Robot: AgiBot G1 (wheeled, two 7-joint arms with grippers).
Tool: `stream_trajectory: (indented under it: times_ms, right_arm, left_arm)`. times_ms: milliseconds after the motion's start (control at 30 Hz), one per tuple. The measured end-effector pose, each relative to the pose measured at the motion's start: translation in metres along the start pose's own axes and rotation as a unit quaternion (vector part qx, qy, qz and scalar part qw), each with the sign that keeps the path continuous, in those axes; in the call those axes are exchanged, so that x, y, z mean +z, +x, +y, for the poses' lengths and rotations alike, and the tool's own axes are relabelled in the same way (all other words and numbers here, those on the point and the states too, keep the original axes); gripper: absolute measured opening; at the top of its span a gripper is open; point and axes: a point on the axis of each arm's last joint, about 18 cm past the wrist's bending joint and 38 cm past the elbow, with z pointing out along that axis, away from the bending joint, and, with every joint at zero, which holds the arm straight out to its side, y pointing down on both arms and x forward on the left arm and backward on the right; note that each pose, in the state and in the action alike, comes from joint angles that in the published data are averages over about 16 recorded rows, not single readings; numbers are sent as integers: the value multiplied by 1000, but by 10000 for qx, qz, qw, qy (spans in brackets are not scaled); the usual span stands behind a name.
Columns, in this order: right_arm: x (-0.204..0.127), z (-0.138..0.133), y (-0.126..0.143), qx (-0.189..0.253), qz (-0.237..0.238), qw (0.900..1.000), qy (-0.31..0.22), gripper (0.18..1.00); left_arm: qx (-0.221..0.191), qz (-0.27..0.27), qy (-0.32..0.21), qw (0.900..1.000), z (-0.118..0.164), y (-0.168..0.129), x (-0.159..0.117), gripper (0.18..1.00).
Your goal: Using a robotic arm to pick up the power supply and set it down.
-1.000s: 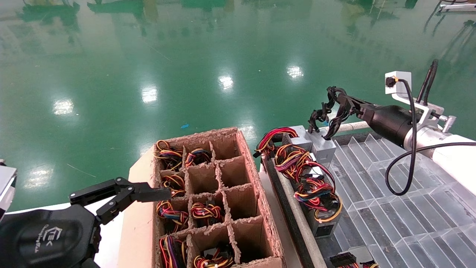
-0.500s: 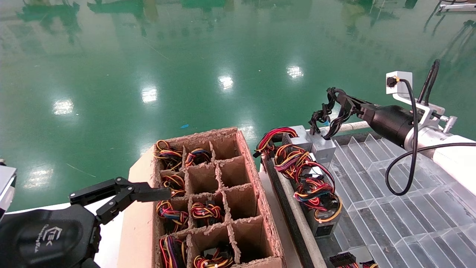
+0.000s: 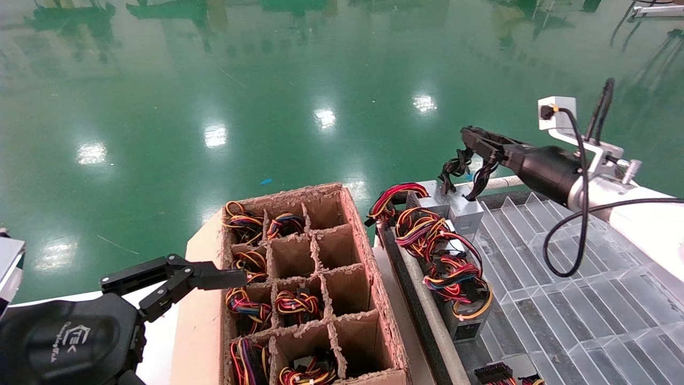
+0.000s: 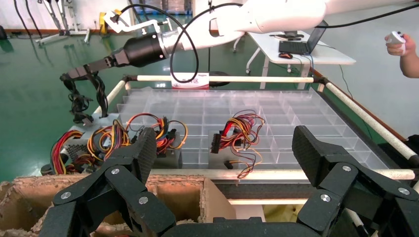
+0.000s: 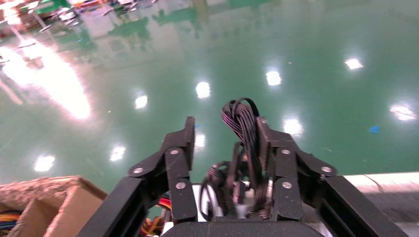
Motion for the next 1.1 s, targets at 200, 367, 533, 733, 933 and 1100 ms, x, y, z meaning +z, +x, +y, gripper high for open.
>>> stream_trajectory:
  times_ms: [200,367,533,733,933,1100]
  right_arm:
    - [7,0,-10,-38,-86,10000,-33,540]
    - [13,-1,-19,-41,-152,9999,-39,666]
    - [18,-2,-28,-49,-229,9997,-31,773]
    - [22,-5,-36,-65,-317,9995,-3,884]
    - [24,-10,-40,-79,-378,9992,47,956]
    - [24,-17,-43,-72,-446,9989,130,986]
  left_arm:
    - [0,0,0,10000,0,0,0,1000]
    - [0,0,0,10000,0,0,0,1000]
    - [0,-1,0,10000,0,0,0,1000]
    - [-1,-1,0,10000,0,0,0,1000]
    - [-1,-3,0,10000,0,0,0,1000]
    - [-2,-3,1,10000,0,0,0,1000]
